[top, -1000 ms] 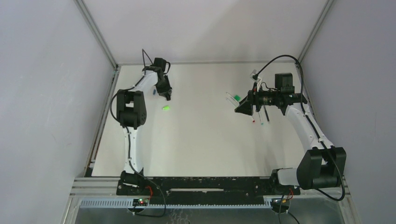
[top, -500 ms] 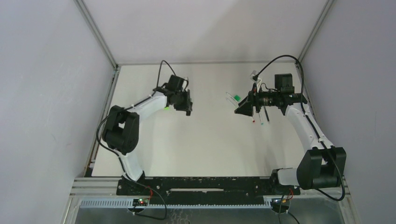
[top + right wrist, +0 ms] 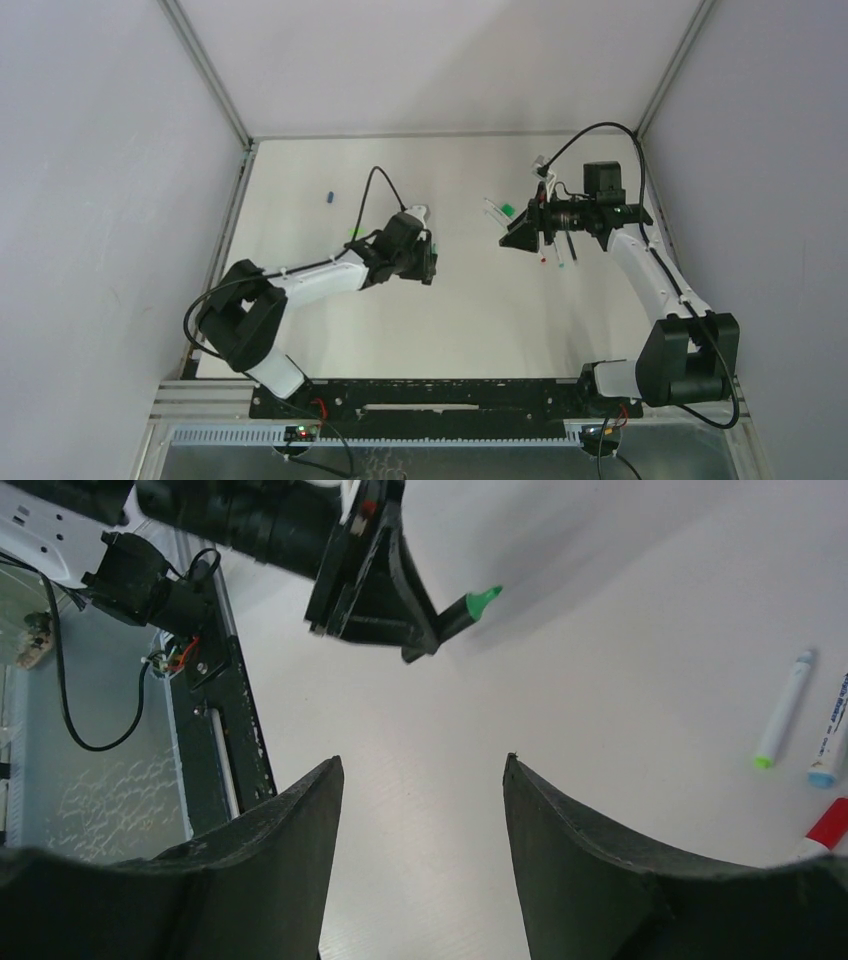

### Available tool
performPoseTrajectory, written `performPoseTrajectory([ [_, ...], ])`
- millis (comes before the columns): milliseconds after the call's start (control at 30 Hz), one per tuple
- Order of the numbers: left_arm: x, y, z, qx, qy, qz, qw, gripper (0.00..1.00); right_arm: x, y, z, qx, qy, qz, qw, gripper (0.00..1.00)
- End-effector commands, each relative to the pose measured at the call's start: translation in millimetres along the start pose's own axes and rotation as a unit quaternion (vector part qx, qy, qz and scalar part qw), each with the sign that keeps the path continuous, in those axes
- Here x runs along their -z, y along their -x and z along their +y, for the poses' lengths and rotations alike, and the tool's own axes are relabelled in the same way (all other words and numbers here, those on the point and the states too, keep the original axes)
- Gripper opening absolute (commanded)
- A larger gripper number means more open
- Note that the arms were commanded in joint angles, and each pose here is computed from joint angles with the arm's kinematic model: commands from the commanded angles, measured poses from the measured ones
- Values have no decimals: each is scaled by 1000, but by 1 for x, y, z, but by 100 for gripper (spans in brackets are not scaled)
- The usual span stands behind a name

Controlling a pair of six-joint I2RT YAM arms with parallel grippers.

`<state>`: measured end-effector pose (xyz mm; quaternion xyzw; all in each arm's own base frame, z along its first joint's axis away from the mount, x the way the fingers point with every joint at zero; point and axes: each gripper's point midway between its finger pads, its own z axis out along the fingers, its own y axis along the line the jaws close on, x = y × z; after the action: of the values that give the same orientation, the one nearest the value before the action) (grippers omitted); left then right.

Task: Insert the pens into the pen caps
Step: Place the pen at the center of the board.

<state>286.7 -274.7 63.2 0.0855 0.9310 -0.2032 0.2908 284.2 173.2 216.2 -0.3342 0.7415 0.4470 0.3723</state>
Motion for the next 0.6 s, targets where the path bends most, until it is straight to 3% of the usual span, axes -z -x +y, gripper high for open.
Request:
performPoseTrajectory([
  [0, 6, -1, -18, 10, 8, -53, 999, 20, -6, 3, -3, 11, -6, -6, 1000, 67],
  [133, 1, -22, -27, 14, 15, -43, 999, 21, -15, -2, -9, -7, -13, -5, 1000, 64],
  [333, -9, -48, -36, 13, 47, -17, 999, 21, -23, -13, -55, -56, -122, 6, 991, 61],
  [567, -21, -71, -34, 1, 71, 20, 997, 26, -20, -21, -101, -50, -201, 53, 977, 61],
])
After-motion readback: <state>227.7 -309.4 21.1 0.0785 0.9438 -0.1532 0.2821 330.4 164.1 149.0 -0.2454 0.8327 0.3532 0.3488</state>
